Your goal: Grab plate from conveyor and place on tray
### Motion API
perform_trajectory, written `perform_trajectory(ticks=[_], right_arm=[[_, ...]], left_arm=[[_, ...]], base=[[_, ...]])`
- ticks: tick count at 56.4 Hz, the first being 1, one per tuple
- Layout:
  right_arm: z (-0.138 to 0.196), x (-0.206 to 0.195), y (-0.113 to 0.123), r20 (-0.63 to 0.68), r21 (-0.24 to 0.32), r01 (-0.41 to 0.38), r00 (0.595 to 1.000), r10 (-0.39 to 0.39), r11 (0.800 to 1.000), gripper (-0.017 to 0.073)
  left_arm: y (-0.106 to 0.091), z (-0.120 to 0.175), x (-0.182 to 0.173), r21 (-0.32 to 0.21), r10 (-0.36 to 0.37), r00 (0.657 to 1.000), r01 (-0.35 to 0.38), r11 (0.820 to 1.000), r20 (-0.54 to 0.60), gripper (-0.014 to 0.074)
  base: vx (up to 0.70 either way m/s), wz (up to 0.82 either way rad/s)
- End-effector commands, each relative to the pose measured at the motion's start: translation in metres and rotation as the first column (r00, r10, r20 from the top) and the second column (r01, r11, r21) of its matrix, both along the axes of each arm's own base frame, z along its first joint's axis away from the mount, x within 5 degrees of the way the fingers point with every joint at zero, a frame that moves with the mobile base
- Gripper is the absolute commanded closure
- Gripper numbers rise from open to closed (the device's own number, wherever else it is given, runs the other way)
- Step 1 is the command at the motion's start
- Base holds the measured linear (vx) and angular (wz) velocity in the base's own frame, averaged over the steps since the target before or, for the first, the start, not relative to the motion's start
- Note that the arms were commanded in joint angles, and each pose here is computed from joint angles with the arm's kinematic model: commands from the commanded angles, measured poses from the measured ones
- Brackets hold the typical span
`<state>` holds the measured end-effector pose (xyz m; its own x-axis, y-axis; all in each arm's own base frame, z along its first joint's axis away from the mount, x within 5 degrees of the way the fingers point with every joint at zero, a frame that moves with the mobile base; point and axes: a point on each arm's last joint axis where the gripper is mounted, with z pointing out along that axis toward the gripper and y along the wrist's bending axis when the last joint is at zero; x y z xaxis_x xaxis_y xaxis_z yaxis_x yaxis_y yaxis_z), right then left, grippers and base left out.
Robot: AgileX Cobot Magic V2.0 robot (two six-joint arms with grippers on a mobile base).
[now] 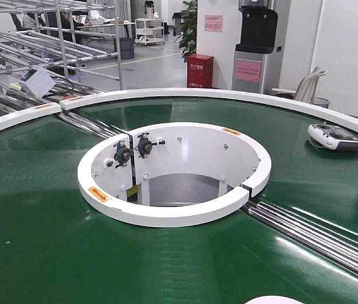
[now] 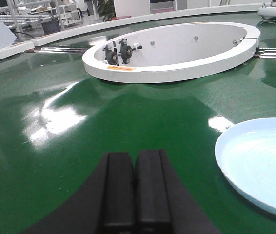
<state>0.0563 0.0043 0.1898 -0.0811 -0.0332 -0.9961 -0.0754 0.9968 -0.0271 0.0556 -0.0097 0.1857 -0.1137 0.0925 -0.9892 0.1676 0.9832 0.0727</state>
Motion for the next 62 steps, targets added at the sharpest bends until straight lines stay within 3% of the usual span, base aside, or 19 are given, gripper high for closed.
perform_trajectory(ticks=[1, 27, 34, 41, 44, 47, 51, 53, 56, 62], right_arm=[[0.003, 0.0, -0.001, 0.077, -0.01, 0.01, 0.997, -0.009, 1.0, 0.0568], [0.006, 0.0, -0.001, 0.115, -0.008, 0.011, 0.993, -0.01, 1.0, 0.0568], [0.012, 0.0, -0.001, 0.181, -0.003, 0.013, 0.983, -0.013, 1.0, 0.0568], [0.027, -0.003, -0.002, 0.323, 0.006, 0.018, 0.946, -0.019, 1.0, 0.0568], [0.039, -0.005, -0.002, 0.397, 0.015, 0.018, 0.918, -0.023, 1.0, 0.0568], [0.056, -0.01, -0.002, 0.459, 0.021, 0.018, 0.888, -0.026, 1.0, 0.0568], [0.089, -0.02, -0.003, 0.523, 0.018, 0.021, 0.852, -0.027, 1.0, 0.0568], [0.106, -0.025, -0.003, 0.535, 0.005, 0.026, 0.844, -0.025, 1.0, 0.0568], [0.136, -0.033, -0.003, 0.522, -0.034, 0.041, 0.853, -0.017, 0.999, 0.0568], [0.187, -0.034, -0.003, 0.476, -0.109, 0.064, 0.879, -0.004, 0.992, 0.0568]], left_arm=[[0.001, 0.001, 0.0, -0.023, 0.012, 0.997, -0.011, 1.0, 0.075, 0.0591], [0.001, 0.001, 0.0, -0.023, 0.012, 0.997, -0.011, 1.0, 0.075, 0.0591], [0.001, 0.004, 0.0, -0.027, 0.016, 0.994, -0.013, 1.0, 0.106, 0.0591], [0.002, 0.013, 0.0, -0.042, 0.027, 0.981, -0.02, 0.999, 0.192, 0.0591], [0.003, 0.023, -0.001, -0.066, 0.04, 0.962, -0.023, 0.998, 0.27, 0.0591], [0.005, 0.037, -0.004, -0.139, 0.067, 0.923, -0.015, 0.99, 0.379, 0.0591], [0.008, 0.064, -0.011, -0.279, 0.11, 0.856, 0.042, 0.959, 0.506, 0.0591], [0.008, 0.078, -0.016, -0.31, 0.116, 0.833, 0.069, 0.948, 0.541, 0.0591], [0.009, 0.107, -0.023, -0.309, 0.117, 0.803, 0.087, 0.947, 0.584, 0.0591], [0.008, 0.162, -0.024, -0.267, 0.104, 0.794, 0.076, 0.961, 0.598, 0.0591]], base=[[0.0, 0.0], [0.0, 0.0], [0.0, 0.0], [0.0, 0.0], [0.0, 0.0], [0.0, 0.0], [0.0, 0.0], [0.0, 0.0], [0.0, 0.0], [0.0, -0.01]])
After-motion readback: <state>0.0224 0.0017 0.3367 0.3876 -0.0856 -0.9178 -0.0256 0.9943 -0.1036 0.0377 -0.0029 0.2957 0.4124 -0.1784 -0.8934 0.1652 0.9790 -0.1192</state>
